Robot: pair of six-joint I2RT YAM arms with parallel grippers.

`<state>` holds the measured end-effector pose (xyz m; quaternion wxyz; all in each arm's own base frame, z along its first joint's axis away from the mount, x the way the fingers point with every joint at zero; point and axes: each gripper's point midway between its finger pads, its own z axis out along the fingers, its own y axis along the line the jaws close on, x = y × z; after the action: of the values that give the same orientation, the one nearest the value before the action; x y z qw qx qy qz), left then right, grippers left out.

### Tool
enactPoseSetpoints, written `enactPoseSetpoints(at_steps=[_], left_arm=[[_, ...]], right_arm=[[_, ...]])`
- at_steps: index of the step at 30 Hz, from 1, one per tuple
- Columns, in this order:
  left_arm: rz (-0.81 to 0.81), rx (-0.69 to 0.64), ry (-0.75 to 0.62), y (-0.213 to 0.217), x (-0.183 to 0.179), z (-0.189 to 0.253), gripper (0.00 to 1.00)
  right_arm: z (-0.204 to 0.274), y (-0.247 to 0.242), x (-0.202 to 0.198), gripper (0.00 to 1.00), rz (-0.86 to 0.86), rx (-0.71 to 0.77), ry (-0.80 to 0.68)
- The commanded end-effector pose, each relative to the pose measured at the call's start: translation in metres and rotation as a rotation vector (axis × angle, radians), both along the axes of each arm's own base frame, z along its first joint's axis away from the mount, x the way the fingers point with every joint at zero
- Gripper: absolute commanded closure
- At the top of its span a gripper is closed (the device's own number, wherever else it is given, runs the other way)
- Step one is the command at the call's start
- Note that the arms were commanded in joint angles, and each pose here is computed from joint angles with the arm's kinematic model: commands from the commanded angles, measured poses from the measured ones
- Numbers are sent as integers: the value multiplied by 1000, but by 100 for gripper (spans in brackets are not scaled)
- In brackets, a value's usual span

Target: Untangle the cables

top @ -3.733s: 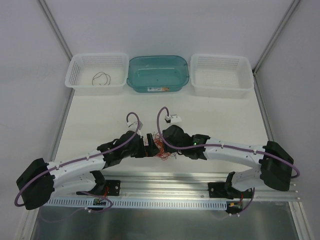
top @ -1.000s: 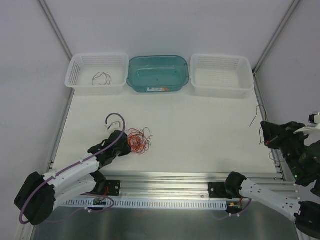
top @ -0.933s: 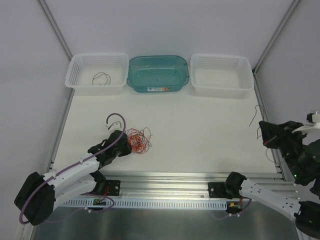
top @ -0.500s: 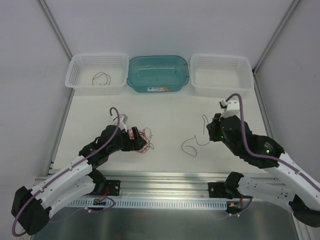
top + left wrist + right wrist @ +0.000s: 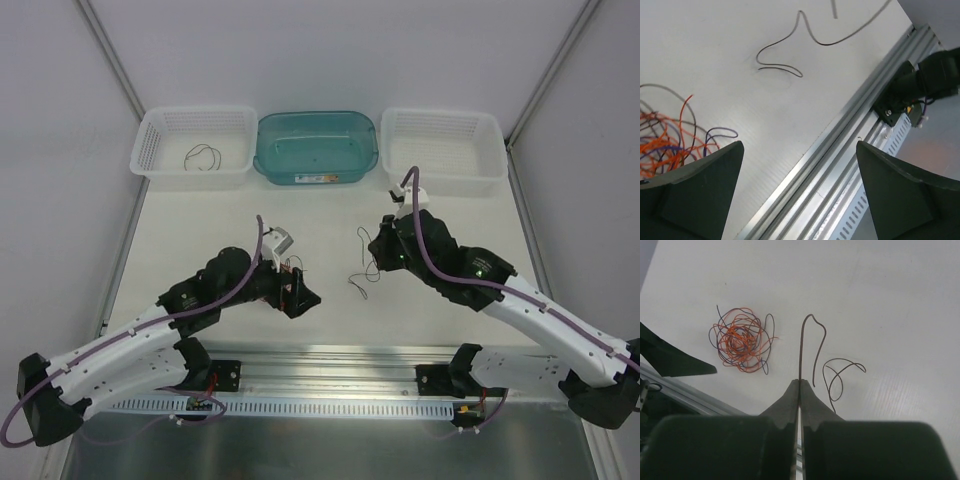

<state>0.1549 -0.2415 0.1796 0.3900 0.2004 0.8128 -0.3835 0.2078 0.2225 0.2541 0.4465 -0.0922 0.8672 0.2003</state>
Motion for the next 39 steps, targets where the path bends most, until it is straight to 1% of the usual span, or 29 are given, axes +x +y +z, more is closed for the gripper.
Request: enactPoseSetpoints(at_steps=[1,4,5,7,8,10,11,12,15,18,24,25,29,30,32,33,35,36,37,38,39], left_arm=[[-104,-16,-207,-29,7,31,3],[-155,-12,-276,-51,9,30,3],[-151,-30,-332,-57,15,38,3],[-178,-23,-380,-70,15,31,3],[-181,-61,-475,-79,19,44,2],[-208,-53,-535,-89,16,33,3],[-210,-43,-600,-92,19,35,3],[-194,-49,-645,-97,24,38,3],[-170,-8,-749,-105,31,35,3],[-173,12,-798,-114,35,32,4],[-168,27,-831,-130,43,30,9],[-162,11,-842,-132,43,33,9],[-180,-8,-844,-144,43,31,17],[-186,-14,-842,-146,43,31,26],[-200,-29,-837,-152,41,31,35],[-202,-34,-837,-154,41,32,49],[-195,-39,-832,-155,42,33,72],[-193,-36,-826,-155,42,32,91],[-189,-38,-824,-154,42,32,98],[-181,-42,-824,-152,42,35,100],[-181,-35,-815,-150,42,33,100]], right_arm=[[40,21,5,99,15,148,-35],[43,27,5,99,15,178,-24],[45,29,5,99,13,196,-18],[47,31,4,99,11,209,-9],[49,32,3,99,11,220,-8],[51,33,2,99,17,236,-4],[53,34,1,99,20,248,-7],[54,35,0,99,27,254,-2],[55,36,-2,99,37,266,3],[55,39,-5,99,53,271,11],[57,41,-7,99,67,288,16],[59,41,-7,99,68,291,13],[61,42,-8,99,75,290,12],[60,42,-8,99,78,288,15],[60,42,-8,99,80,287,14],[61,42,-8,99,77,285,12],[59,38,-6,99,66,270,8],[58,36,-6,99,62,261,5],[56,34,-6,99,55,249,5],[56,29,-5,99,41,239,-3],[53,26,-4,99,34,222,-8]])
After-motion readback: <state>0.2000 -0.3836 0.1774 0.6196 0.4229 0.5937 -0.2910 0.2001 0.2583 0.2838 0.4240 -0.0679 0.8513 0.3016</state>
